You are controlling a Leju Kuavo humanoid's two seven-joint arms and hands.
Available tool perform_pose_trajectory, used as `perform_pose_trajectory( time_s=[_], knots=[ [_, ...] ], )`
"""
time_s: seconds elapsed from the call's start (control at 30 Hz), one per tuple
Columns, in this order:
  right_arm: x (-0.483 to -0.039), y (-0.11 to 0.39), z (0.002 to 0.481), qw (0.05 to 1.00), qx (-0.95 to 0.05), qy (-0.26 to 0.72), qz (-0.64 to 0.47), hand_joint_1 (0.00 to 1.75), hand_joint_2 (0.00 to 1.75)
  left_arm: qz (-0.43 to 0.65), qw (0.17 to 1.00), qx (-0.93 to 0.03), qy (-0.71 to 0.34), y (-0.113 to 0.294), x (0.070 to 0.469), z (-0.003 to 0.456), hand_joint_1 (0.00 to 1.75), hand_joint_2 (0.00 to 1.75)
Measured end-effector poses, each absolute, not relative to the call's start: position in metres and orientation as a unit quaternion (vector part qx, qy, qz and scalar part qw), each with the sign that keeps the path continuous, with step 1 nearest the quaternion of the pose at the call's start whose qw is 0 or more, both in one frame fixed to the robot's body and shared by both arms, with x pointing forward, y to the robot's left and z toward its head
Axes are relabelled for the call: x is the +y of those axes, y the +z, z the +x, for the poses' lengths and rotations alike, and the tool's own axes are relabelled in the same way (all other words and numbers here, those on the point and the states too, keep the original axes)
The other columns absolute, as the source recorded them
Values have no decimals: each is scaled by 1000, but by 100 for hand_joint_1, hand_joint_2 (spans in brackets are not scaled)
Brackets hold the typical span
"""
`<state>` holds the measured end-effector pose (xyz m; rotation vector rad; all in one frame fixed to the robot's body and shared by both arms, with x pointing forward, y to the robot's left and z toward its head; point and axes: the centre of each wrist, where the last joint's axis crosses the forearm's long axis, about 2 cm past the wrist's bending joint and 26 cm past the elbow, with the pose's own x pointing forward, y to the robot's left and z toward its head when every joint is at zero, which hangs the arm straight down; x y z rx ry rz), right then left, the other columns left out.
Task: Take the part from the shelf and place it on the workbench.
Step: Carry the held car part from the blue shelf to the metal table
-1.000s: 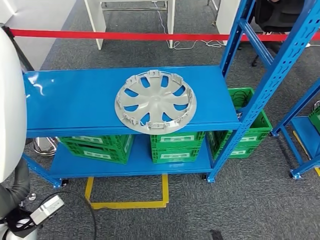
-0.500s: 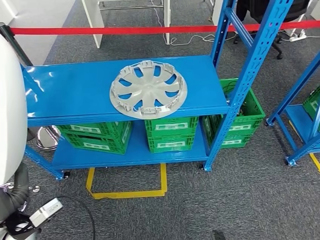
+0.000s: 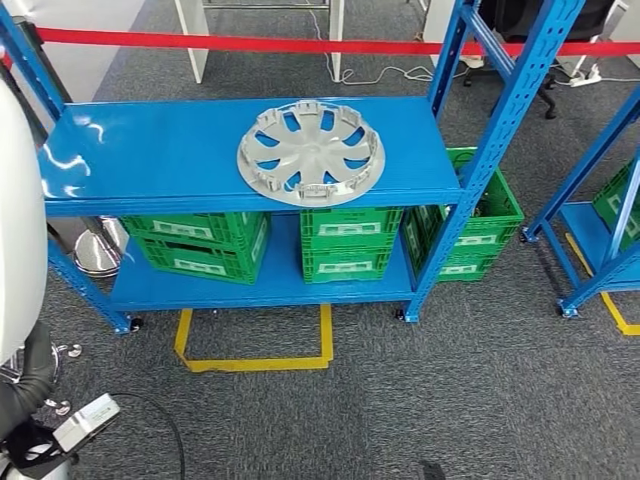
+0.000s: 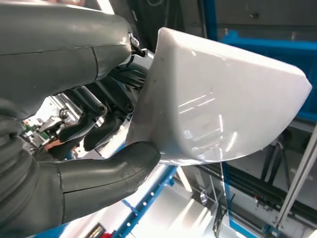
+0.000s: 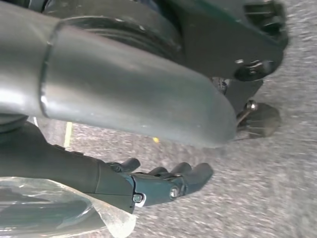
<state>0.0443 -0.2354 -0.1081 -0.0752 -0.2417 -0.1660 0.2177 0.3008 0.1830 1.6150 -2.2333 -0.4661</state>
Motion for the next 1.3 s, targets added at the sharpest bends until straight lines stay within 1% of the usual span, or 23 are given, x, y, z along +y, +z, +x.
perform_pose_trajectory(
  time_s=[0.4,0.73,1.3],
  knots=[
    [-235,-108,48,988,-124,-82,-37,0,0,569,173,-787,-164,183,301,217,175,175],
    [-226,-107,46,988,-125,-83,-40,0,0,576,181,-781,-161,178,315,207,175,175],
    [-225,-106,46,988,-125,-83,-44,0,0,579,174,-779,-165,180,316,209,175,175]
  ],
)
